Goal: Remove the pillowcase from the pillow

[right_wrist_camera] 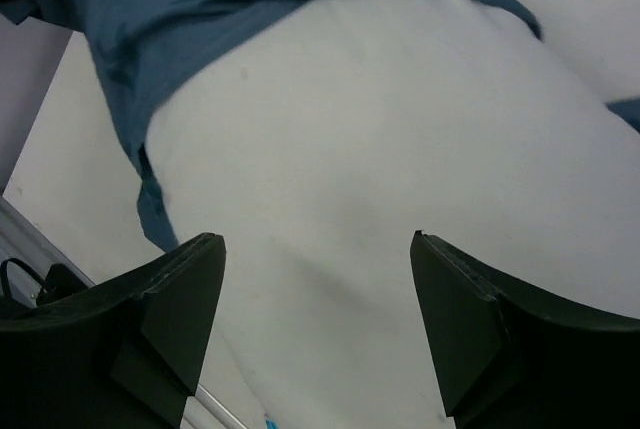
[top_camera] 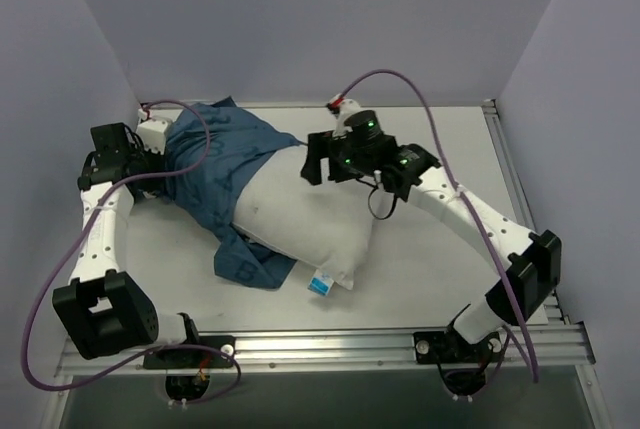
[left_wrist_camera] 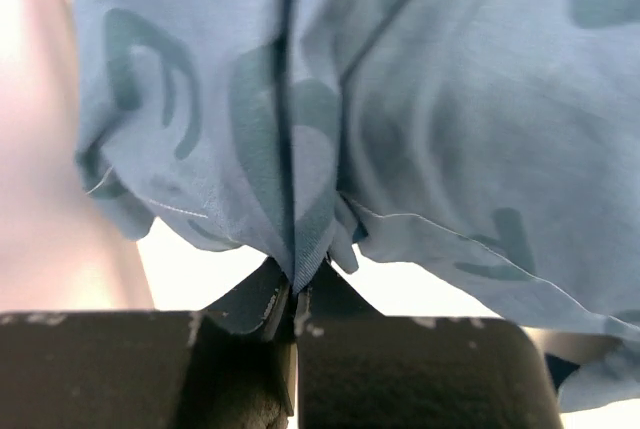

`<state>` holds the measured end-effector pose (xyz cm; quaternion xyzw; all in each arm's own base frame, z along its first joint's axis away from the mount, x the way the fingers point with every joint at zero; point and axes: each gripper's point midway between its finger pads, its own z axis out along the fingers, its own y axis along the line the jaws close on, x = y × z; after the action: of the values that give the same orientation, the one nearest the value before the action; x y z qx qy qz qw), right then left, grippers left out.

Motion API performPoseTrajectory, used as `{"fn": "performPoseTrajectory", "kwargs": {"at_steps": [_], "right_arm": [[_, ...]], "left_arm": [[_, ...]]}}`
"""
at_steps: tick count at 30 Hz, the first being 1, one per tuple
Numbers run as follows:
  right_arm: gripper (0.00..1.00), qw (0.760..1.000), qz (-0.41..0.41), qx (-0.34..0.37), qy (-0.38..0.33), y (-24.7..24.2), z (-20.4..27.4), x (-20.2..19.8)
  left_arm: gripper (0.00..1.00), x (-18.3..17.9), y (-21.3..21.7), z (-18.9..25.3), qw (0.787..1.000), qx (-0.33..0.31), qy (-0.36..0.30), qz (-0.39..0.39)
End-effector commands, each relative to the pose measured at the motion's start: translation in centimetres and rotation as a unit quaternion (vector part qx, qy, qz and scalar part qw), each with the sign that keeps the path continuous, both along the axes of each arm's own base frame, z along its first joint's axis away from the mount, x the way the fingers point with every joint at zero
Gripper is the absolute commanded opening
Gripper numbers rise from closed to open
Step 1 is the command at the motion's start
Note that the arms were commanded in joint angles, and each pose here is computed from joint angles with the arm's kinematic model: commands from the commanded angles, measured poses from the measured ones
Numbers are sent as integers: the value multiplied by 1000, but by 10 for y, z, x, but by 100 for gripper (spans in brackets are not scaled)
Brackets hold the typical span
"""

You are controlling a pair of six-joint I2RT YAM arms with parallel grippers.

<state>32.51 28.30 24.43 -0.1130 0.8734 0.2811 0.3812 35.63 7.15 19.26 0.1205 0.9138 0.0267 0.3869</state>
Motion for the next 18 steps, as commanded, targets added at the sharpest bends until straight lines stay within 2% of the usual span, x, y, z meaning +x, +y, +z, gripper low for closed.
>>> {"fn": "performPoseTrajectory", "kwargs": {"at_steps": [1, 2, 3, 8, 9, 10, 15, 17, 18], "right_arm": [[77, 992, 27, -121, -38, 25, -14, 2], [82, 989, 27, -142, -43, 29, -17, 3], [83, 985, 44, -160, -42, 48, -25, 0], [84, 962, 72, -262, -33, 68, -63, -4], [98, 957, 83, -277, -21, 74, -80, -5], [100, 953, 91, -288, -15, 77, -88, -8], [100, 910, 46, -410, 33, 34, -166, -5], [100, 898, 39, -435, 59, 14, -193, -12], [100, 902, 37, -425, 66, 12, -194, -14]], "left_arm": [[2, 7, -30, 40, 998, -17, -53, -40], [2, 6, -32, 41, 998, -17, -55, -41], [2, 5, -32, 41, 998, -18, -54, -41], [2, 2, -33, 30, 998, -14, -41, -39], [2, 2, -33, 28, 998, -13, -39, -39], [2, 2, -32, 27, 999, -12, -37, -34], [2, 3, -26, 33, 999, -1, -43, -20], [2, 5, -24, 35, 999, 1, -48, -12], [2, 6, -21, 36, 999, 5, -50, -7]]}}
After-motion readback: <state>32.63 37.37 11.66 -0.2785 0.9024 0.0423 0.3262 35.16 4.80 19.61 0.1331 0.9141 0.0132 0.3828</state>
